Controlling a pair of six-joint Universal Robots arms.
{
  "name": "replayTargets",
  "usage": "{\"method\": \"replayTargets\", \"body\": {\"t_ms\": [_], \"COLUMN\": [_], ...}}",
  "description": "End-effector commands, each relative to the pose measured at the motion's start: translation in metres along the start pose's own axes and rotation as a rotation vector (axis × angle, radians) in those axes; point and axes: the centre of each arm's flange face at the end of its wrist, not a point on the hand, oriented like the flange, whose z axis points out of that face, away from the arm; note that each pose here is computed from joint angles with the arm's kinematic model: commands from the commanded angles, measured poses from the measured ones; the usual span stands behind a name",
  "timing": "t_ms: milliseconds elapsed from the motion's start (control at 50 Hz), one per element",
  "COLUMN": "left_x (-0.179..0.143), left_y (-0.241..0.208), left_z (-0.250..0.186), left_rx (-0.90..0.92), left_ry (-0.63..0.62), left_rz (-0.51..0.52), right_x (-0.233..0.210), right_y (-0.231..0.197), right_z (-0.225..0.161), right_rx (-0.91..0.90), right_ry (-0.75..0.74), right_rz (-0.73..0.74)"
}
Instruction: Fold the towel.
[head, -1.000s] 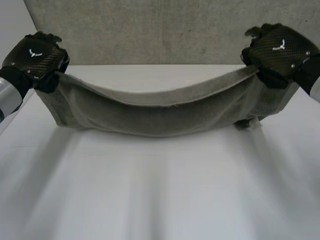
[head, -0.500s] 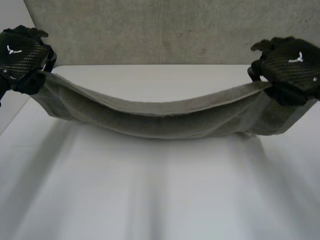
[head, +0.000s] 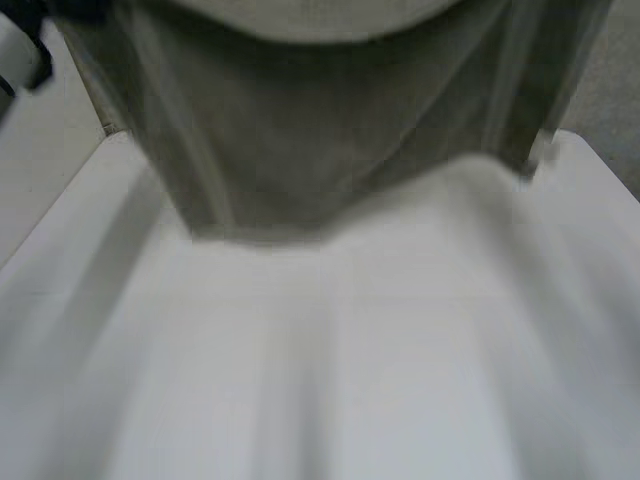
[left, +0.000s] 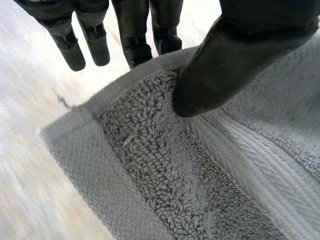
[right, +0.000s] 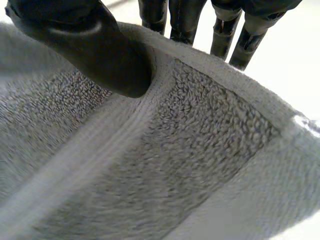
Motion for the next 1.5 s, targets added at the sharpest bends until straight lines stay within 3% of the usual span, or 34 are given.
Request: {"method": "replayTargets", "body": {"t_ms": [20,200,380,480,580,800,920,1020,1180,1280,1500], "left_x": [-0.006,0.006,0.009,0.025,0.036,0.034,0.029,0.029,0.04,0.045,0.033], "left_y": [-0.033,0.015,0.07,0.097,0.095,0.045,0.043,0.068,0.121,0.145,0.176], "left_z": [-0.019,-0.044,-0.087,-0.123,-0.143,-0.164,-0.167,-0.166,-0.145,-0.131,-0.106], "left_rx": [0.139,-0.014,-0.209,-0.361,-0.463,-0.527,-0.537,-0.6,-0.7,-0.744,-0.743], "left_ry": [0.028,0.09,0.149,0.19,0.213,0.233,0.226,0.238,0.303,0.279,0.222], "left_rz": [-0.038,-0.088,-0.085,-0.105,-0.128,-0.128,-0.139,-0.195,-0.277,-0.257,-0.21], "right_x": [0.0,-0.016,-0.047,-0.072,-0.08,-0.052,-0.045,-0.046,-0.089,-0.102,-0.13], "right_y": [0.006,0.035,0.075,0.081,0.07,0.025,0.018,0.052,0.105,0.149,0.172], "right_z": [-0.029,-0.061,-0.119,-0.146,-0.166,-0.176,-0.179,-0.179,-0.153,-0.155,-0.157], "right_rx": [-0.004,-0.122,-0.276,-0.322,-0.356,-0.358,-0.345,-0.386,-0.475,-0.614,-0.774], "right_ry": [-0.089,-0.137,-0.263,-0.326,-0.347,-0.35,-0.362,-0.36,-0.427,-0.45,-0.523], "right_rz": [0.173,0.222,0.32,0.362,0.39,0.395,0.391,0.457,0.547,0.512,0.413]}}
